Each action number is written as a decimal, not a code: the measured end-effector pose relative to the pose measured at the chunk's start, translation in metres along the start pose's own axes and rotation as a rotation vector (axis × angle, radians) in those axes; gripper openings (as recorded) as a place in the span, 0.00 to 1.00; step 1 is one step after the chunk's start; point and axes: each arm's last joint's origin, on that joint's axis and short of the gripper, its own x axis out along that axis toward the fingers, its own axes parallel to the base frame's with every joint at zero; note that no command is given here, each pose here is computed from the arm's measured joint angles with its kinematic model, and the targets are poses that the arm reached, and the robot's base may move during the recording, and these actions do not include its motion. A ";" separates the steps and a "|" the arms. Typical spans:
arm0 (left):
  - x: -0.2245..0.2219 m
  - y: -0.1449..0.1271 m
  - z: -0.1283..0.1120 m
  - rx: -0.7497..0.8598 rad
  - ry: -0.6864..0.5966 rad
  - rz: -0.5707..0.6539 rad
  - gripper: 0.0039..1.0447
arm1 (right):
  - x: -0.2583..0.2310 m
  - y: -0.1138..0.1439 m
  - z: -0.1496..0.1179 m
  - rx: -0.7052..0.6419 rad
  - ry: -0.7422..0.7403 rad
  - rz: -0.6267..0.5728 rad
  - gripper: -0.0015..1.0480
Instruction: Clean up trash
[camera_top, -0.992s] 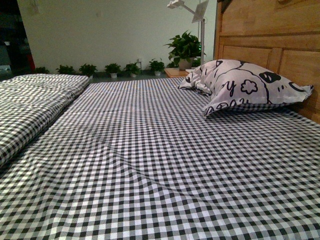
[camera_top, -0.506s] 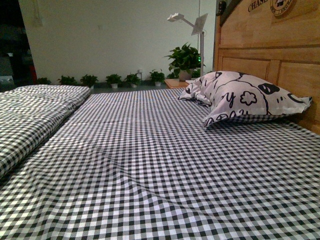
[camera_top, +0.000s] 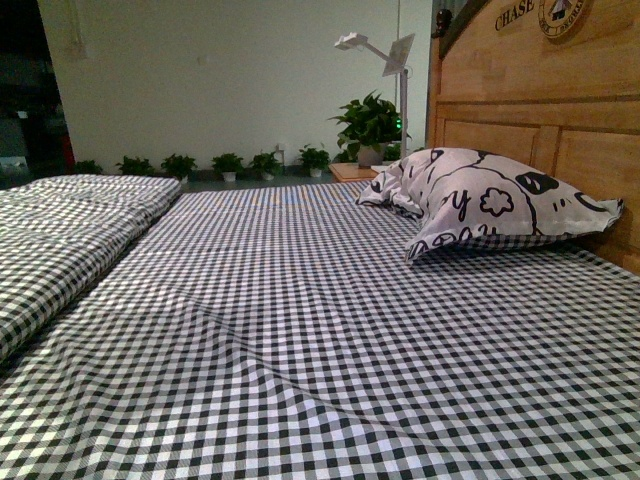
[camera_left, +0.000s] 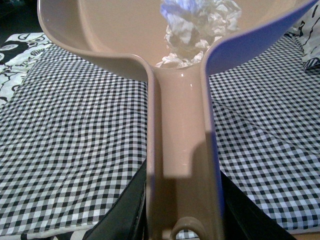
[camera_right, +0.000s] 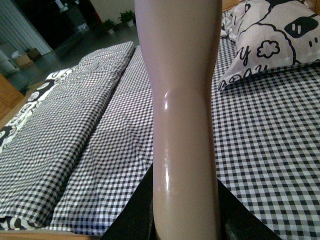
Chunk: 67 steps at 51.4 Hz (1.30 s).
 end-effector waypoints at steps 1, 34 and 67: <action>0.000 0.000 0.000 -0.001 0.000 0.000 0.26 | 0.000 0.000 0.000 -0.001 -0.001 0.000 0.18; 0.000 0.003 -0.001 -0.007 0.001 0.002 0.26 | 0.004 0.005 -0.001 -0.009 0.008 0.009 0.18; 0.000 0.003 -0.001 -0.007 0.001 0.002 0.26 | 0.004 0.005 -0.001 -0.009 0.009 0.010 0.18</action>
